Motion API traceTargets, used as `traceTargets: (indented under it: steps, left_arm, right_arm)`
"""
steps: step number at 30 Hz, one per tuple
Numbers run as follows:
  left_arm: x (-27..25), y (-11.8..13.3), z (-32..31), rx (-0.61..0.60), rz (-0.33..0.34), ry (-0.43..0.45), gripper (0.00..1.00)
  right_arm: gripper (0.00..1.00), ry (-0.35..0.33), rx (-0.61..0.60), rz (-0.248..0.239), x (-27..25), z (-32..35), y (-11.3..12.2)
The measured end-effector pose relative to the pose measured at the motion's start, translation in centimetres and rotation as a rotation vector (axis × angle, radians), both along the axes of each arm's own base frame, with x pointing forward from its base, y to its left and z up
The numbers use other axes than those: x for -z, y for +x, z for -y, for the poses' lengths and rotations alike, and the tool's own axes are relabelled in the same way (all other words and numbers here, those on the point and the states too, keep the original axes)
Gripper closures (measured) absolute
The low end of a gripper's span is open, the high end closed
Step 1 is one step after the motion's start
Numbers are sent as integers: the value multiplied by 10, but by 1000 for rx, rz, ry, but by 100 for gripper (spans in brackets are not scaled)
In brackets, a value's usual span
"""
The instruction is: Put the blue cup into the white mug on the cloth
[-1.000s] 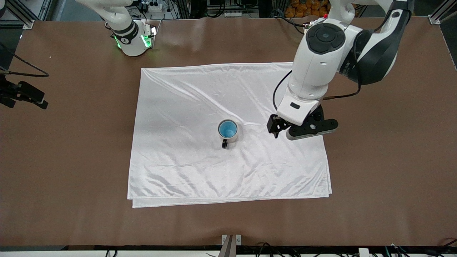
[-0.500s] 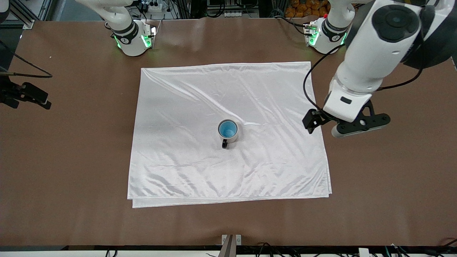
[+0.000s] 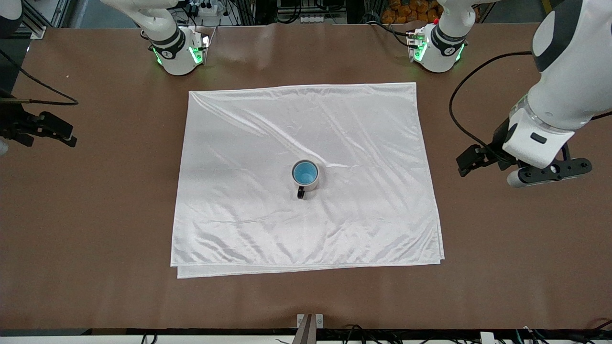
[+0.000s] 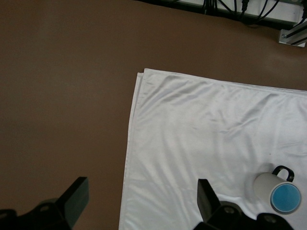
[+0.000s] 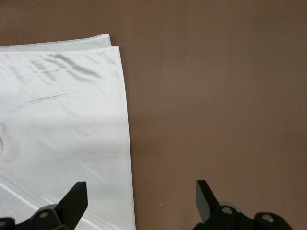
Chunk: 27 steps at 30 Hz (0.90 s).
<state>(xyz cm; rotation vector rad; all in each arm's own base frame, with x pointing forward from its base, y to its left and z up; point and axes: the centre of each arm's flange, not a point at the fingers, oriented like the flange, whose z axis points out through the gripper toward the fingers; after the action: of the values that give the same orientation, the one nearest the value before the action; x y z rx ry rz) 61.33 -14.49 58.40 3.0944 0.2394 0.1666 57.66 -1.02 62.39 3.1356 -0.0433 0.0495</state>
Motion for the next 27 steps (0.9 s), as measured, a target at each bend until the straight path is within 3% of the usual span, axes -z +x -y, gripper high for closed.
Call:
traceTargets:
  steps: [27]
  left_arm:
    - [-10,-4,-101,-69,-26,20,0]
  right_arm:
    - [0,0,-2,0,0,-1,0]
